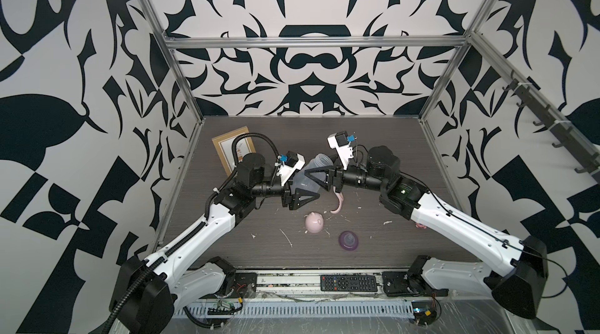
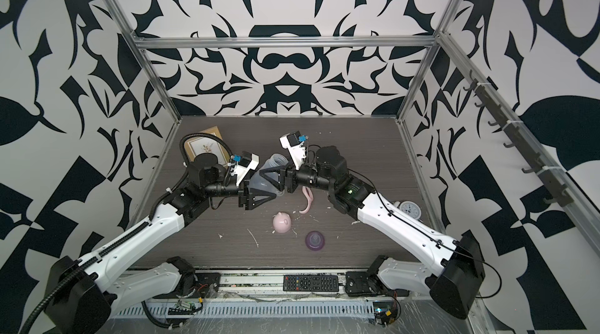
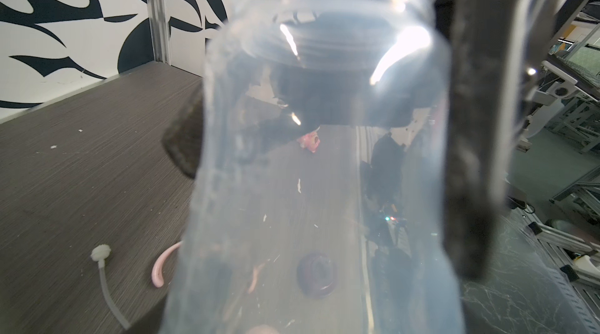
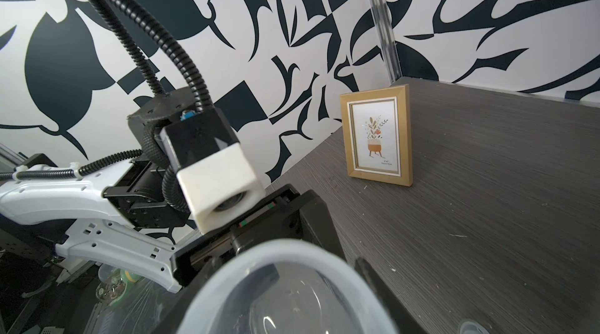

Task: Assemble the baby bottles
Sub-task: Pick up the baby bottle from the center of the board, then pick up the handle at the center of the board.

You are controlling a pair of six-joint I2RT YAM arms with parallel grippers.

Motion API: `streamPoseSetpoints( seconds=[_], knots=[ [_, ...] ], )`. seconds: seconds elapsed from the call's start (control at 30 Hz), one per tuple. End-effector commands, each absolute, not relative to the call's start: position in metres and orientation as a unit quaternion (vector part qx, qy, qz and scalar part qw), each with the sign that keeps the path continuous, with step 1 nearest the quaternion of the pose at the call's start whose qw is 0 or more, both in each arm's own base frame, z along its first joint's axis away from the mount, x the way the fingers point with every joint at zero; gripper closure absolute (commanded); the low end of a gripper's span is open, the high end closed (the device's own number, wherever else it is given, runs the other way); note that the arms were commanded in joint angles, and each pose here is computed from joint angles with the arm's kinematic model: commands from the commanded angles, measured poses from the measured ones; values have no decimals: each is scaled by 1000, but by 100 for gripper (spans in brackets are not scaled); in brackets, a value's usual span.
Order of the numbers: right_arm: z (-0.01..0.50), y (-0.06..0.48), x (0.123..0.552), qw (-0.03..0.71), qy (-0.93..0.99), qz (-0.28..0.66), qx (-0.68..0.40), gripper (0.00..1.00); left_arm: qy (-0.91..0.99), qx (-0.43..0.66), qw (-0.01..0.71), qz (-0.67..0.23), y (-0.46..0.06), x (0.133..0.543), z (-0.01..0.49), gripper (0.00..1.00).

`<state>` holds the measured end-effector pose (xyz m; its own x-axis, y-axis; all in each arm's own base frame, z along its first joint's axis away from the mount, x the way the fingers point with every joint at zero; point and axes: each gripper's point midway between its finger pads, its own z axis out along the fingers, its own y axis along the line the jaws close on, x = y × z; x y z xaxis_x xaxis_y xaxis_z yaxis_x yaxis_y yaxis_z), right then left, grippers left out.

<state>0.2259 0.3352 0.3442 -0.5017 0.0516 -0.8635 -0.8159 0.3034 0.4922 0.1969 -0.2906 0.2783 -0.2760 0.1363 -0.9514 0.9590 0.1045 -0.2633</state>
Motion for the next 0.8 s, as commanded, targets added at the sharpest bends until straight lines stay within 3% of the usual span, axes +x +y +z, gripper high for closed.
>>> streamPoseSetpoints(
  seconds=[0.0,0.07,0.1,0.2,0.33,0.5,0.77],
  knots=[
    [382,342,201,429,630,564,-317,26,633,425,415,-497,-293,205,284,38],
    [379,334,207,446,649,533,-310,8,651,408,425,-479,-289,213,280,44],
    [376,328,211,454,663,513,-302,3,661,401,429,-467,-286,217,277,47],
    [360,302,228,478,717,436,-261,1,697,381,432,-426,-276,225,261,54],
    [306,256,251,461,816,297,-183,5,743,356,434,-365,-258,235,241,57],
    [206,211,247,365,908,167,-122,9,760,340,452,-320,-238,235,236,57],
    [109,221,238,280,937,209,-10,29,761,322,480,-293,-221,231,243,59]
  ],
)
